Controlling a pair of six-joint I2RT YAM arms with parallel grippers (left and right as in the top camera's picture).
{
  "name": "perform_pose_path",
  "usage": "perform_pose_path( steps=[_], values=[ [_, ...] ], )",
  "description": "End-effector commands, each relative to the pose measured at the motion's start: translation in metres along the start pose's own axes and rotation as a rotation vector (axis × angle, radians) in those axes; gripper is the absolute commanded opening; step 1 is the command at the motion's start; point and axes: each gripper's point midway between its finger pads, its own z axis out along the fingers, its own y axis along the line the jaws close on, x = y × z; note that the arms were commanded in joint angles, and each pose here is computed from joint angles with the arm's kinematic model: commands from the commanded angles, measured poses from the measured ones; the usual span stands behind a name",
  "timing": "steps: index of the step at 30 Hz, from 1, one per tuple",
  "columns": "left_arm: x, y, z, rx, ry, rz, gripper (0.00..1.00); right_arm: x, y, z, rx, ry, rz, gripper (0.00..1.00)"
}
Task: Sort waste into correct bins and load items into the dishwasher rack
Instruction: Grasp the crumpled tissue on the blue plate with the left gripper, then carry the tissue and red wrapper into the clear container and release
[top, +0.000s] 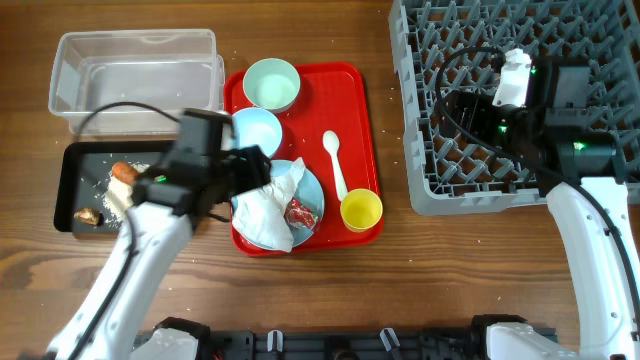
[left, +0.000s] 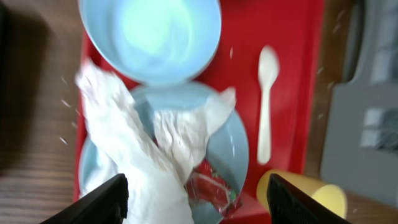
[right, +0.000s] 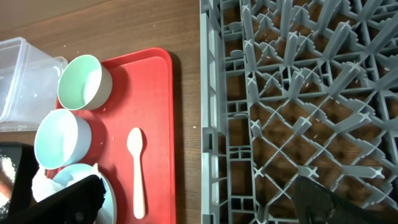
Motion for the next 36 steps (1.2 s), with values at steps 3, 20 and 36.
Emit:
perform_pose_path(
  steps=[3, 20, 36],
  values=[
    [0.032, 0.007, 0.049, -0.147, 0.143, -0.041, 0.77, -0.003, -0.003, -0.001, 0.017, 0.002, 0.018, 1.0],
    [0.075, 0.017, 0.134, -0.194, 0.339, 0.17, 0.78, 0.0, -0.004, -0.001, 0.019, 0.012, 0.022, 1.0],
    [0.083, 0.036, 0.15, -0.291, 0.366, 0.19, 0.04, 0.001, -0.004, -0.001, 0.02, 0.019, 0.024, 1.0]
  ],
)
